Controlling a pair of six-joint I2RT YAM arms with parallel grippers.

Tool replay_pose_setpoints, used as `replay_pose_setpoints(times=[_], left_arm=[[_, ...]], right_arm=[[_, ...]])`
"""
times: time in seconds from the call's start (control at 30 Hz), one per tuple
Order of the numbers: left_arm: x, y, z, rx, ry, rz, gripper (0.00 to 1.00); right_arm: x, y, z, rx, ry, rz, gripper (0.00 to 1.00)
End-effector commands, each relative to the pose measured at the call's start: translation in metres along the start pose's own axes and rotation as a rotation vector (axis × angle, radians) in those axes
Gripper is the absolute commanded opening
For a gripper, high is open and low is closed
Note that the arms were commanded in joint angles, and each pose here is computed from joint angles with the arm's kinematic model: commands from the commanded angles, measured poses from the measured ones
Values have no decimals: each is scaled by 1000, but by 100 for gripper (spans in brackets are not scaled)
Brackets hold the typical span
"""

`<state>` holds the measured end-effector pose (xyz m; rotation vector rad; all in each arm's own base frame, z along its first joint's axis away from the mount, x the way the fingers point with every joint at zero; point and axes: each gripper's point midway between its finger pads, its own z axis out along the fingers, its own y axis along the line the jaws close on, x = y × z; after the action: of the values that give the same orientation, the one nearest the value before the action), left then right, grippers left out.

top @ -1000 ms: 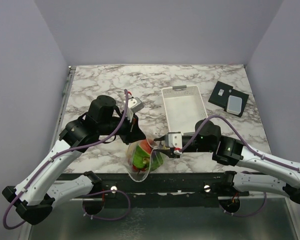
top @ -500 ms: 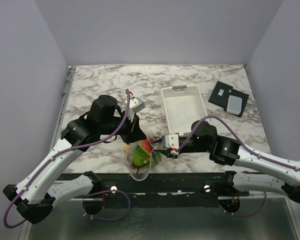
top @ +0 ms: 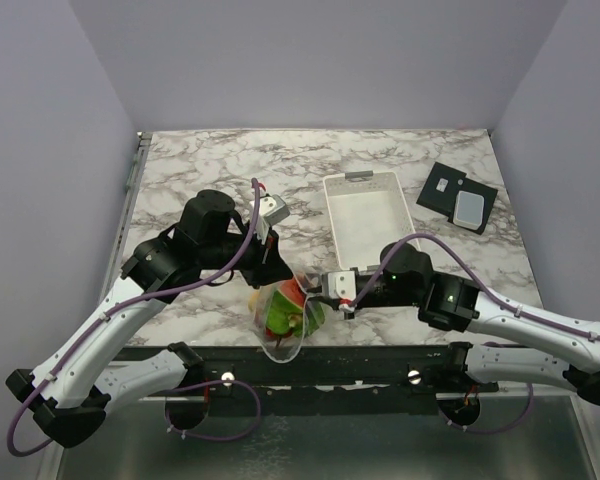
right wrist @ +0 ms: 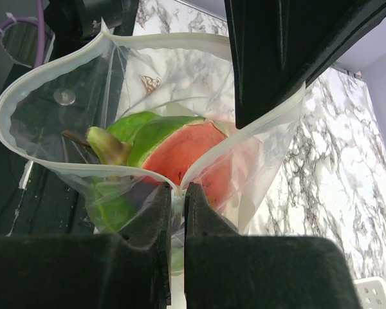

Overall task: Place the food in the zip-top bag and seal the zipper
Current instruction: Zip the zipper food storage bag at the center of the board.

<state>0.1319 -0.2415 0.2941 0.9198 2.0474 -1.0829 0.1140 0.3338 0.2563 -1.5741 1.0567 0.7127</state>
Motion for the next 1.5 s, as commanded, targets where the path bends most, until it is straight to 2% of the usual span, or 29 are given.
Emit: replay_pose_setpoints(times=[0.0, 0.17, 0.37, 0.63, 0.77, 0.97, 1.1, 1.3, 1.4, 1.47], left_arm=[[-14, -5, -8, -4, -76, 42, 3], [-5, 8, -8, -73, -78, 21, 4], [5, 17, -13, -129, -93, 7, 13], [-7, 12, -42, -181, -229, 62, 42], [-19, 3, -60, -184, -328, 103, 52], [-37, -18, -80, -127, -449, 179, 67], [-43, -28, -83, -87, -494, 238, 83], [-49, -25, -80, -84, -565, 296, 92], [-48, -34, -82, -33, -628, 354, 97], [-44, -40, -79, 15, -628, 387, 99]], right_arm=[[-20, -9, -11, 22, -7, 18, 1], [-44, -19, -17, 28, -14, 67, 1], [-67, -34, -19, 41, 4, 159, 1], [-70, -35, -20, 13, 97, 270, 1], [-70, -31, -19, -10, 121, 303, 1], [-74, -31, -16, -29, 141, 358, 1], [-75, -27, -12, -64, 163, 382, 1], [-80, -20, -14, -110, 156, 397, 1], [-82, -17, -15, -127, 158, 414, 1], [-86, -14, -16, -146, 150, 420, 1]])
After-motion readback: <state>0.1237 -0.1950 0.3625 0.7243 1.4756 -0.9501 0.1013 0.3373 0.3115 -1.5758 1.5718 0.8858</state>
